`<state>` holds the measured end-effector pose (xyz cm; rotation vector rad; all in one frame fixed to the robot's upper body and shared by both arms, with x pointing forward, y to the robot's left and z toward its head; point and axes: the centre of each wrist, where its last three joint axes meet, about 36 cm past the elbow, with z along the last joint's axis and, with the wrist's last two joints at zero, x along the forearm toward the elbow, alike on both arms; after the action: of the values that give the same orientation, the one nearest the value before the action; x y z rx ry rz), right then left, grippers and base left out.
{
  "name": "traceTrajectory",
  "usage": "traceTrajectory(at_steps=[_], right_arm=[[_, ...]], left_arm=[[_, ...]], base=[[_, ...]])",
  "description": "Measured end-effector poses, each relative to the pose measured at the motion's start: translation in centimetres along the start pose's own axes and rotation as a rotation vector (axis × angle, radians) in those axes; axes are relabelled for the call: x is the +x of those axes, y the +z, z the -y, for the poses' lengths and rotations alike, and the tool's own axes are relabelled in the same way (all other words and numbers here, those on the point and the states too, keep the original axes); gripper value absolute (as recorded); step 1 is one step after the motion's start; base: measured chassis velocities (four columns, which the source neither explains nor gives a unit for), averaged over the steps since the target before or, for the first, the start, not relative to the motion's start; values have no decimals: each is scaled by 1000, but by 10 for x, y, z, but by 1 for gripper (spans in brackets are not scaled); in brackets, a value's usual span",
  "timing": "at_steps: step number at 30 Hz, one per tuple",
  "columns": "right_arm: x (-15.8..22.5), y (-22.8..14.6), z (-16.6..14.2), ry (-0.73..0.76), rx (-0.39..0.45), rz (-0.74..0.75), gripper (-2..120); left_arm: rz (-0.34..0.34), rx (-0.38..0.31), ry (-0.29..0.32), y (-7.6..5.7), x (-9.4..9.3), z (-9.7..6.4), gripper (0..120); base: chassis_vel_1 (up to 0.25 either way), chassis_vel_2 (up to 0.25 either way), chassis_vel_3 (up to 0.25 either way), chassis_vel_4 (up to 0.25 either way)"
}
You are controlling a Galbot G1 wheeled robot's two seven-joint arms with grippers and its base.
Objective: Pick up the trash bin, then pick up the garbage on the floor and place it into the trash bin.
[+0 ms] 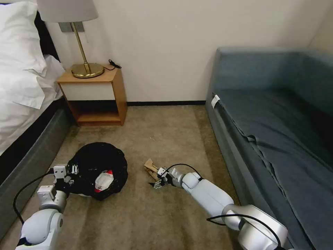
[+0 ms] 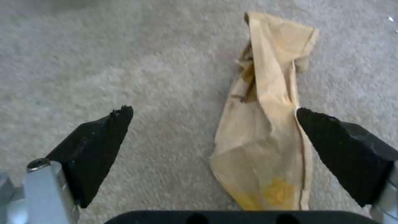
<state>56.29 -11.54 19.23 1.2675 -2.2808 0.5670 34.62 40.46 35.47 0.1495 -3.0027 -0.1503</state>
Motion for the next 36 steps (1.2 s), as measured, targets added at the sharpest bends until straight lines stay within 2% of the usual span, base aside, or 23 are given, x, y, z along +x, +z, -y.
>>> traceTrajectory(at_steps=[5, 7, 11, 13, 14, 19, 20, 24, 25, 27, 30, 32, 36], right_arm=[[-6, -1, -6, 18, -1, -1, 99], [-9, 0, -8, 26, -1, 3, 90], [-10, 1, -11, 21, -1, 5, 80], [-10, 5, -16, 14, -4, 4, 70], [-10, 5, -16, 14, -4, 4, 70], [-5, 14, -17, 15, -11, 2, 46], [-5, 14, -17, 15, -11, 2, 46], [-2, 16, -16, 19, -14, 9, 30], [-2, 16, -16, 19, -14, 9, 30], [0, 17, -17, 22, -16, 16, 19], [1, 18, -17, 31, -21, 29, 12], [2, 17, -17, 46, -34, 48, 1], [6, 17, -17, 62, -41, 72, 0]], left_arm=[[-3, -3, -6, 2, 3, -3, 7], [0, -4, -6, 1, 4, -3, 7], [2, -3, -7, 1, 5, -2, 7], [4, -3, -4, 0, 7, -1, 7], [4, -3, -4, 0, 7, -1, 7], [10, -6, -6, -2, 10, -2, 7], [10, -6, -6, -2, 10, -2, 7], [15, -9, -5, -3, 13, -2, 7], [15, -9, -5, -3, 13, -2, 7], [19, -11, -3, -5, 14, -2, 7], [21, -11, -3, -6, 14, -2, 7], [23, -15, -6, -7, 14, -5, 7], [27, -17, -10, -8, 14, -7, 7]], base=[[0, 0, 0, 0], [0, 0, 0, 0], [0, 0, 0, 0], [0, 0, 0, 0], [0, 0, 0, 0], [0, 0, 0, 0], [0, 0, 0, 0], [0, 0, 0, 0], [0, 0, 0, 0], [0, 0, 0, 0], [0, 0, 0, 0], [0, 0, 0, 0], [0, 0, 0, 0]])
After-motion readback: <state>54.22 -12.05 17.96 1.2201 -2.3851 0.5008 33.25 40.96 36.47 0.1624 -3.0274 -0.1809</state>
